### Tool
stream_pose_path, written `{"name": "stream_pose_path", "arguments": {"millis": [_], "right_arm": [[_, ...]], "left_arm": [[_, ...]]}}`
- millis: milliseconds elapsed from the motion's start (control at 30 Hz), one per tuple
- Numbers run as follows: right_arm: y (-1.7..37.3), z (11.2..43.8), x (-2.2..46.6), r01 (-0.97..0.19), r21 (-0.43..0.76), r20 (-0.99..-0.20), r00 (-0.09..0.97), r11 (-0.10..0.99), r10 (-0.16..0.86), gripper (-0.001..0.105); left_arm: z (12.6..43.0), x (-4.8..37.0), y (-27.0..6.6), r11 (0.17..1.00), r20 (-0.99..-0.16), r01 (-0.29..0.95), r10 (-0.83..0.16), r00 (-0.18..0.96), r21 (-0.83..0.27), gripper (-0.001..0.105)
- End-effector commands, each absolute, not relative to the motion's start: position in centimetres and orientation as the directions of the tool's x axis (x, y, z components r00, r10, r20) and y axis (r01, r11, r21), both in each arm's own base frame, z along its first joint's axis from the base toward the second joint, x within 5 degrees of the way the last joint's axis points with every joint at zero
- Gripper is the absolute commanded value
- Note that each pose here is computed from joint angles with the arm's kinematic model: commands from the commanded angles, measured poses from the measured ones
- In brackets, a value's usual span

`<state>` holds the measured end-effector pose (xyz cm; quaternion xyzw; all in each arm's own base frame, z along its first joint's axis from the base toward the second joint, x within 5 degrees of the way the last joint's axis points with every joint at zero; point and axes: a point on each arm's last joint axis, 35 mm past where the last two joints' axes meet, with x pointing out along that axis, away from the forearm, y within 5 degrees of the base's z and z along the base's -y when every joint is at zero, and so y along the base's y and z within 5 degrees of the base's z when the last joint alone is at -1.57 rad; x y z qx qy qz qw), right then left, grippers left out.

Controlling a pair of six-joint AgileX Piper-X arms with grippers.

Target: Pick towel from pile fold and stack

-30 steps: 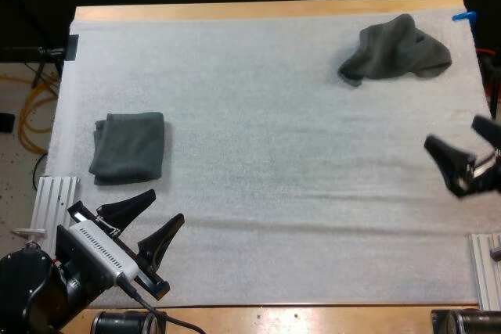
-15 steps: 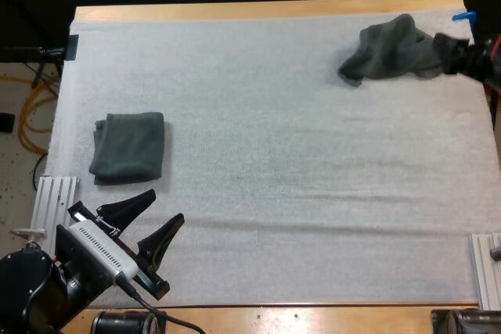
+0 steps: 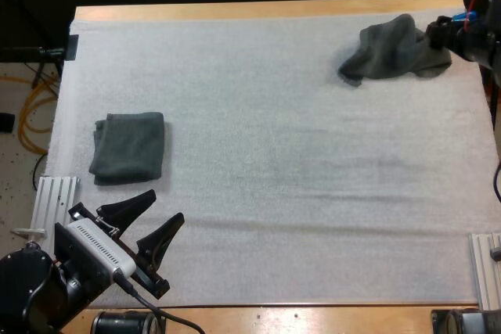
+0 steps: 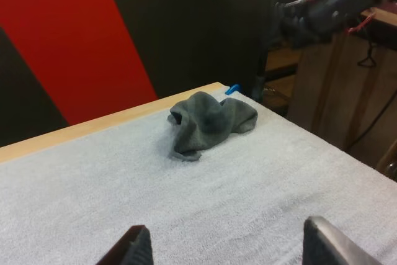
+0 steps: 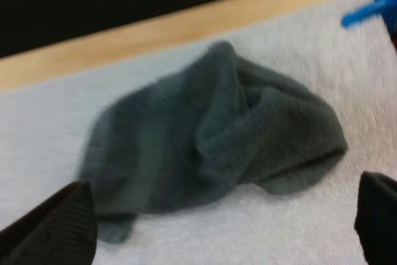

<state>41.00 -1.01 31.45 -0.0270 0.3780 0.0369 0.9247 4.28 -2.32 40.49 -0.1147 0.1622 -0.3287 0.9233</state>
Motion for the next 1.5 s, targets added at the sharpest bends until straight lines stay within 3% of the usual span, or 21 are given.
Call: {"name": "stream_pose_path", "arguments": {"millis": [0, 167, 367, 633, 800, 1100, 1200, 1267, 1467], "right_arm": [[-1.0, 30.6, 41.7, -0.072, -0.019, -0.714, 0.699, 0.997, 0.037, 0.082], [-0.6, 25.7, 43.8, -0.031, 0.04, -0.782, 0.622, 0.999, 0.051, 0.082], [0.4, 21.3, 45.6, 0.001, 0.083, -0.806, 0.589, 0.997, 0.067, 0.082], [0.4, 17.2, 47.4, 0.123, 0.175, -0.797, 0.6, 0.977, 0.067, 0.082], [0.5, 15.9, 48.2, 0.155, 0.224, -0.783, 0.616, 0.962, 0.083, 0.075], [0.5, 14.3, 49.6, 0.219, 0.276, -0.791, 0.605, 0.936, 0.092, 0.044], [0.6, 13.7, 49.7, 0.236, 0.288, -0.8, 0.592, 0.928, 0.098, 0.023], [0.6, 13.6, 49.6, 0.235, 0.295, -0.807, 0.58, 0.926, 0.109, 0.002], [0.9, 15.8, 50.0, 0.135, 0.347, -0.762, 0.618, 0.928, 0.194, 0.0]], "left_arm": [[40.7, 4.2, -2.3, 0.75, -0.212, 0.577, -0.652, 0.728, -0.324, 0.051], [40.7, 4.2, -2.3, 0.75, -0.212, 0.577, -0.652, 0.728, -0.324, 0.051], [40.7, 4.2, -2.3, 0.748, -0.212, 0.574, -0.652, 0.728, -0.332, 0.051], [40.7, 4.2, -2.3, 0.743, -0.212, 0.559, -0.652, 0.728, -0.367, 0.051], [40.7, 4.2, -2.3, 0.743, -0.212, 0.558, -0.652, 0.728, -0.371, 0.051], [40.7, 4.2, -2.3, 0.737, -0.212, 0.544, -0.652, 0.728, -0.4, 0.051], [40.7, 4.2, -2.3, 0.737, -0.212, 0.543, -0.652, 0.728, -0.402, 0.051], [40.7, 4.2, -2.3, 0.737, -0.212, 0.543, -0.652, 0.728, -0.402, 0.051], [40.7, 4.2, -2.3, 0.737, -0.212, 0.543, -0.652, 0.728, -0.402, 0.051]]}}
